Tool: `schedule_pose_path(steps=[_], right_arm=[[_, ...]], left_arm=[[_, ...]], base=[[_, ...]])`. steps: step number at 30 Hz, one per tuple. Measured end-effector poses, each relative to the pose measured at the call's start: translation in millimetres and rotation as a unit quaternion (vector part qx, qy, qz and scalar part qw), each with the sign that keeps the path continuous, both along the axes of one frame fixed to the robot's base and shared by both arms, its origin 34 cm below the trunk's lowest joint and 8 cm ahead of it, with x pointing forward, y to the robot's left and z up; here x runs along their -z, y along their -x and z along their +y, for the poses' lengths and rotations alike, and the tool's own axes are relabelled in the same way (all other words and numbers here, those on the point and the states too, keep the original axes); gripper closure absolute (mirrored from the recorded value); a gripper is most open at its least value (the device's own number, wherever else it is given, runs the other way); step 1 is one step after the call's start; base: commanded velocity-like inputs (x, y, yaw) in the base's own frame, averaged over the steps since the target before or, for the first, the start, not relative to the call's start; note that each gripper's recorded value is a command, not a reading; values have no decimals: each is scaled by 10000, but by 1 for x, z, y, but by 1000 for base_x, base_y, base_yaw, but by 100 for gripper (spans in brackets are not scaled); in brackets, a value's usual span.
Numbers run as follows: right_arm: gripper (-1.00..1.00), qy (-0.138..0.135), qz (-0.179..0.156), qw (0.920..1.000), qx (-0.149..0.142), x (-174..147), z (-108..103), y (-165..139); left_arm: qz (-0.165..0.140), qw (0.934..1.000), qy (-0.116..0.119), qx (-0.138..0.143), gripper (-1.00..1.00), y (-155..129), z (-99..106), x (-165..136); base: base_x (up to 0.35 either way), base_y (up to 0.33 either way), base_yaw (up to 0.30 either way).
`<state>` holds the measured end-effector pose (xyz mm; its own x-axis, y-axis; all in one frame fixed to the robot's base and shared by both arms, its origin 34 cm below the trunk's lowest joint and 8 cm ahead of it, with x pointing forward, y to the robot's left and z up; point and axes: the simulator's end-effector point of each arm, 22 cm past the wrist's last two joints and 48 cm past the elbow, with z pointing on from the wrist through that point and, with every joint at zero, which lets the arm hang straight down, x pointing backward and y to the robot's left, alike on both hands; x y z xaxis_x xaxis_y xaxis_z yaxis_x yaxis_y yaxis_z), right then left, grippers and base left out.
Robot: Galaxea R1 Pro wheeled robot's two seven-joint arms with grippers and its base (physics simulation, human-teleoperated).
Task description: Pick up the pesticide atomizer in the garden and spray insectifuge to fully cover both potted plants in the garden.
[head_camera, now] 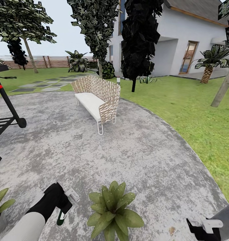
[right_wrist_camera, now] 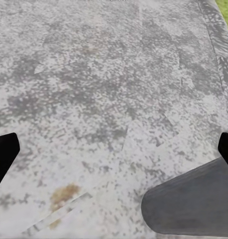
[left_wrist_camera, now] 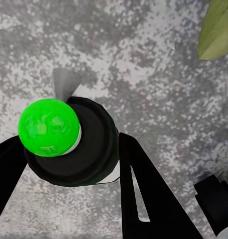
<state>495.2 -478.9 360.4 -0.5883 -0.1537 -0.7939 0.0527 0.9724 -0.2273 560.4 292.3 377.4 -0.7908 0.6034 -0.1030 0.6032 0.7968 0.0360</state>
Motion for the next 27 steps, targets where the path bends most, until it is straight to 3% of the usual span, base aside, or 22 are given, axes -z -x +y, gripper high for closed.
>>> schedule_pose_path(steps=[6, 13, 27], right_arm=[[-100, -22, 24, 10000, -21, 2, 2, 1], [-100, -140, 376, 9992, 74, 31, 6, 32], [-100, -143, 398, 9991, 89, 38, 6, 35]], left_arm=[[2, 10000, 11, -7, 100, 0, -1, 0], [5, 10000, 19, -14, 100, 2, -1, 9], [4, 10000, 19, -6, 100, 4, -2, 16]], base=[[0, 0, 0], [0, 0, 0], [0, 0, 0]])
